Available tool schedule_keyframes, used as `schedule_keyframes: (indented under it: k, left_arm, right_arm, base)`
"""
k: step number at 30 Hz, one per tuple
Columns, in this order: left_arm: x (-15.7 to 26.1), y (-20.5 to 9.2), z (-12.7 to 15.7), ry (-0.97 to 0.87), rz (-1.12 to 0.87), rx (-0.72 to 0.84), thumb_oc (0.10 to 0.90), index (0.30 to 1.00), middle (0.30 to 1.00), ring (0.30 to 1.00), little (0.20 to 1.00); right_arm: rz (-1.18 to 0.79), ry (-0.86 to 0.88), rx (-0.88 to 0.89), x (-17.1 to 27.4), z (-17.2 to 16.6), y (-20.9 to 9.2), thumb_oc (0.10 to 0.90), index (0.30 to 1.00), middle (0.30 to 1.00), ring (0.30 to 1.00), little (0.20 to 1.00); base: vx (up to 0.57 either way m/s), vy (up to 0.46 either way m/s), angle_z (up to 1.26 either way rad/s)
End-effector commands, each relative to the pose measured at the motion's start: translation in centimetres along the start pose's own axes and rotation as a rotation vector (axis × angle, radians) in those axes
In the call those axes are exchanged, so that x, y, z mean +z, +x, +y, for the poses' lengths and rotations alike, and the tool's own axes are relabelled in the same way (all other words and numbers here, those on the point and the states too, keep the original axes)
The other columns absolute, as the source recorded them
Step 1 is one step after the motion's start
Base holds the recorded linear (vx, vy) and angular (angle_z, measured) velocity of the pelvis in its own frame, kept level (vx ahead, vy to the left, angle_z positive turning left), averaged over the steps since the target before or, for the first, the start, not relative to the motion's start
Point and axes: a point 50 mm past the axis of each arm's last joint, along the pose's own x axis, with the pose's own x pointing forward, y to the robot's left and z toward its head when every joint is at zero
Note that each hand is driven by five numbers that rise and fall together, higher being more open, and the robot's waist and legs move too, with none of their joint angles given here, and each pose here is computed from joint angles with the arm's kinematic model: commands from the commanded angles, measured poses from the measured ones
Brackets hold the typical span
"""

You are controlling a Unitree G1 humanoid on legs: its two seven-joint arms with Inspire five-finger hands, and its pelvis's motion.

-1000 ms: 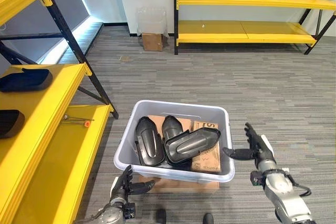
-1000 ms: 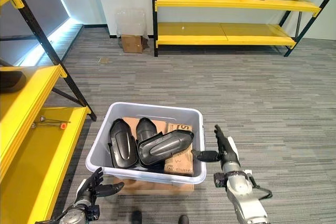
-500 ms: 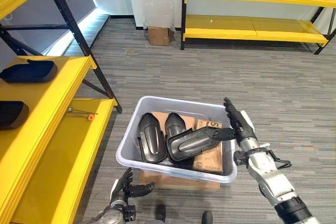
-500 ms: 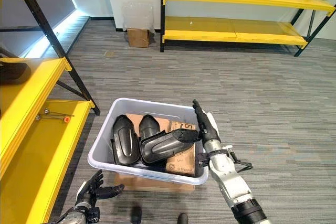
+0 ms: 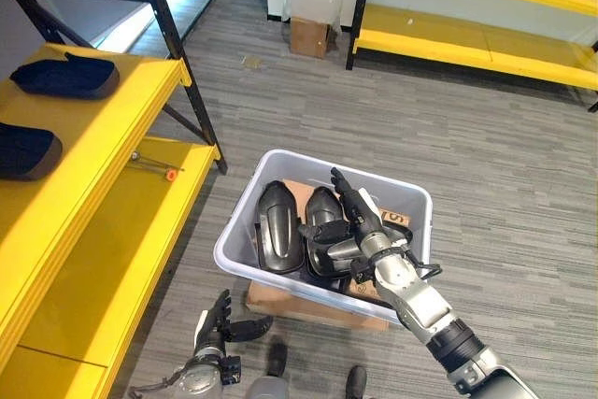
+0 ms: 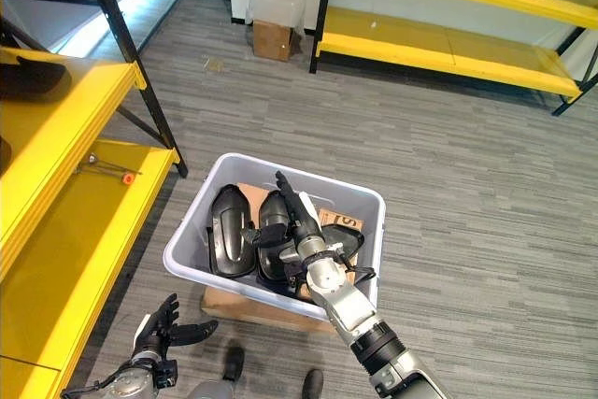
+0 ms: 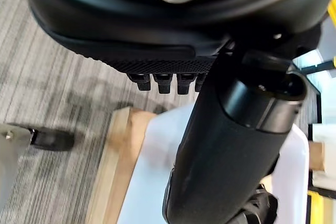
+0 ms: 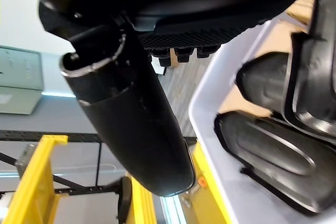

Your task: Move parts from the plastic box to the shelf.

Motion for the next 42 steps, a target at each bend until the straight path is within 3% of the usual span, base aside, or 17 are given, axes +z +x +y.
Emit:
schedule_keyframes:
  k: [1,14,27,42]
  left_arm:
    - [3.3,0.3,0.1,-0.003,-0.16,0.002,0.9,1.0,1.0,1.0,1.0]
    - [4.6,0.7,0.1,0.003,-0.205,0.023,0.9,1.0,1.0,1.0,1.0]
    - [6.4,1.0,-0.8,-0.047,-0.284,0.045,0.9,1.0,1.0,1.0,1.0]
    - [6.8,1.2,-1.8,-0.049,-0.301,0.042,0.9,1.0,1.0,1.0,1.0]
  right_arm:
    - [-0.218,-0.002,-0.02,5.3,-0.1,1.5,0.9,1.0,1.0,1.0,1.0]
    - [-0.205,0.007,-0.014,5.4,1.2,2.0,0.9,1.0,1.0,1.0,1.0]
    - [-0.405,-0.227,-0.177,10.3,-0.8,3.3,0.9,1.0,1.0,1.0,1.0]
    - [-0.267,-0.389,-0.251,5.2,-3.3,2.1,0.9,1.0,1.0,1.0,1.0]
  base:
    - [-0.03,0.012,0.07]
    - [-0.05,0.015,0.03]
    - [-0.03,0.022,0.06]
    - [0.0,0.002,-0.02]
